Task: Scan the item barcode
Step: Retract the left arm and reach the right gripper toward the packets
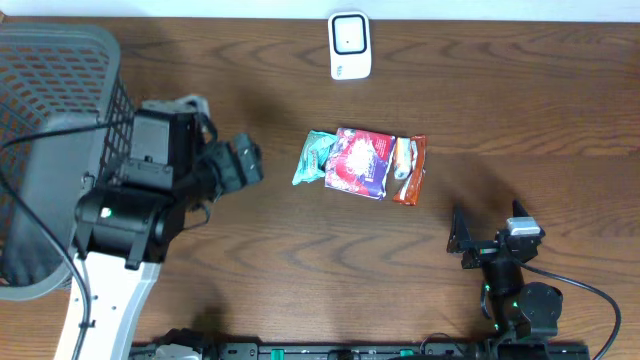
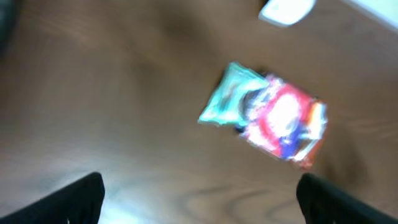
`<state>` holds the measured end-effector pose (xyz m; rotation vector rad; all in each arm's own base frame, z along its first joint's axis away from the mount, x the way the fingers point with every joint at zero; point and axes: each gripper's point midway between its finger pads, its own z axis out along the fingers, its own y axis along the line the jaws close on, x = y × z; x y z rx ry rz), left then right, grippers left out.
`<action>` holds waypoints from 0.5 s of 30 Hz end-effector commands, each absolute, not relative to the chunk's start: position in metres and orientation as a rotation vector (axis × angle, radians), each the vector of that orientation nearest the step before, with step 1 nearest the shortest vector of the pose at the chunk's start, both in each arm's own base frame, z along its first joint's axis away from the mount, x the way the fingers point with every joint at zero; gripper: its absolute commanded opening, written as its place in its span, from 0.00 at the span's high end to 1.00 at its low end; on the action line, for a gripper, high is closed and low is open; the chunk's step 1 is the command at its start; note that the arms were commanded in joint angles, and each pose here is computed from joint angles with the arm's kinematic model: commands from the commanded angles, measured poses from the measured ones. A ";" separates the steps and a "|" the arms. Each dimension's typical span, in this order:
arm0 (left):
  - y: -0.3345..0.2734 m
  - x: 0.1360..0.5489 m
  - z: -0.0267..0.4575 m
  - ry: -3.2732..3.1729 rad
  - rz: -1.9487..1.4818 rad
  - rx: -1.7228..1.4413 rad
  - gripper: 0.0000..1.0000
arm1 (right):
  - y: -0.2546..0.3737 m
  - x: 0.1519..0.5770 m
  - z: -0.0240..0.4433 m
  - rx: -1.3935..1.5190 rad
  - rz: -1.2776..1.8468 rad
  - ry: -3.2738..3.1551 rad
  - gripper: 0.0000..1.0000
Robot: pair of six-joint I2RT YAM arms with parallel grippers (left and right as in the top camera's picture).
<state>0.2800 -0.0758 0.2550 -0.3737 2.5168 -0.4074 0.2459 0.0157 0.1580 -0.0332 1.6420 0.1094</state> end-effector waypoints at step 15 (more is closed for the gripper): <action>-0.049 0.266 0.222 2.642 -0.182 -0.445 0.02 | 0.100 0.214 0.171 -0.035 0.931 1.668 0.01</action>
